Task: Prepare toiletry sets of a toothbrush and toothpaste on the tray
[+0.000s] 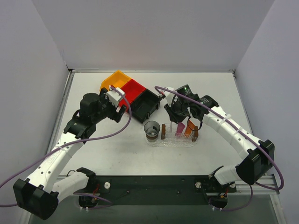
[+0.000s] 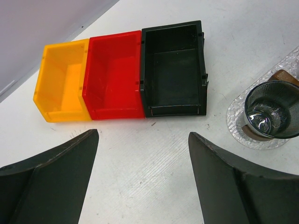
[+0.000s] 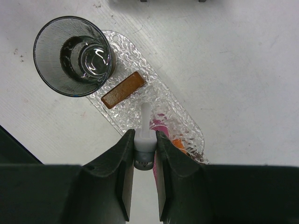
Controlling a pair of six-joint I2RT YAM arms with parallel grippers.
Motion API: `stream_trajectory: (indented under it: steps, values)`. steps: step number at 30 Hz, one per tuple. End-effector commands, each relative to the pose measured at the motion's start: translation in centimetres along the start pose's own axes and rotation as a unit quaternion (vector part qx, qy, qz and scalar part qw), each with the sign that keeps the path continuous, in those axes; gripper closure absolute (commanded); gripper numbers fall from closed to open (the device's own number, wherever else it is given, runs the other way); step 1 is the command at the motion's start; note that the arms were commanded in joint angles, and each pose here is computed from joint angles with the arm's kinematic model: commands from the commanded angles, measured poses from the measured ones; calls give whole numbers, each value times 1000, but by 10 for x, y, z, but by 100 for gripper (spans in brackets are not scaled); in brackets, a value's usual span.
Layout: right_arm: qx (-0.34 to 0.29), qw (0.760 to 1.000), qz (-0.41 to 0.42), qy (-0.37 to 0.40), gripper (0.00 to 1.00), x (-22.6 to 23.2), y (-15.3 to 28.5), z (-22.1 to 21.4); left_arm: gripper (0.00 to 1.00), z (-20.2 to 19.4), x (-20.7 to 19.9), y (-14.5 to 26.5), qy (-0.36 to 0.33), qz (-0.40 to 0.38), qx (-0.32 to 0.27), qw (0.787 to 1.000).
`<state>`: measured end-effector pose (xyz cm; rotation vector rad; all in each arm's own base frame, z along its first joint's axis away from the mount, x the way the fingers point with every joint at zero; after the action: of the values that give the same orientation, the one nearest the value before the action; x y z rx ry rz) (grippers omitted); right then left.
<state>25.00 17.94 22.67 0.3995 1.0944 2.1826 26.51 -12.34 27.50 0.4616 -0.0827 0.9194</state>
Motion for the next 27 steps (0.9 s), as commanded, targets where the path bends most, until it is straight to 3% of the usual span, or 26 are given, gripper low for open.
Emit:
stream_trajectory:
  steps: [1,27]
  values:
    - [-8,1000,-7,7,100,1,3,-2,12,13,5,5,-3,4,-24,1000]
    - [-12,1000,-3,-1,100,3,5,-4,12,14,4,6,-4,2,-21,1000]
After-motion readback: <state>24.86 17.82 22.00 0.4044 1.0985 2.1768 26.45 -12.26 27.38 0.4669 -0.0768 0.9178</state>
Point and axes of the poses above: each gripper's point midway between its finger pads, its own y axis back along the fingers, its own x axis along the line the jaws close on, z = x × y, the point moved 6 cm from there along y, back along the fingers, and after that the axes turned 3 degrees about -y, right-handed, at the moved point
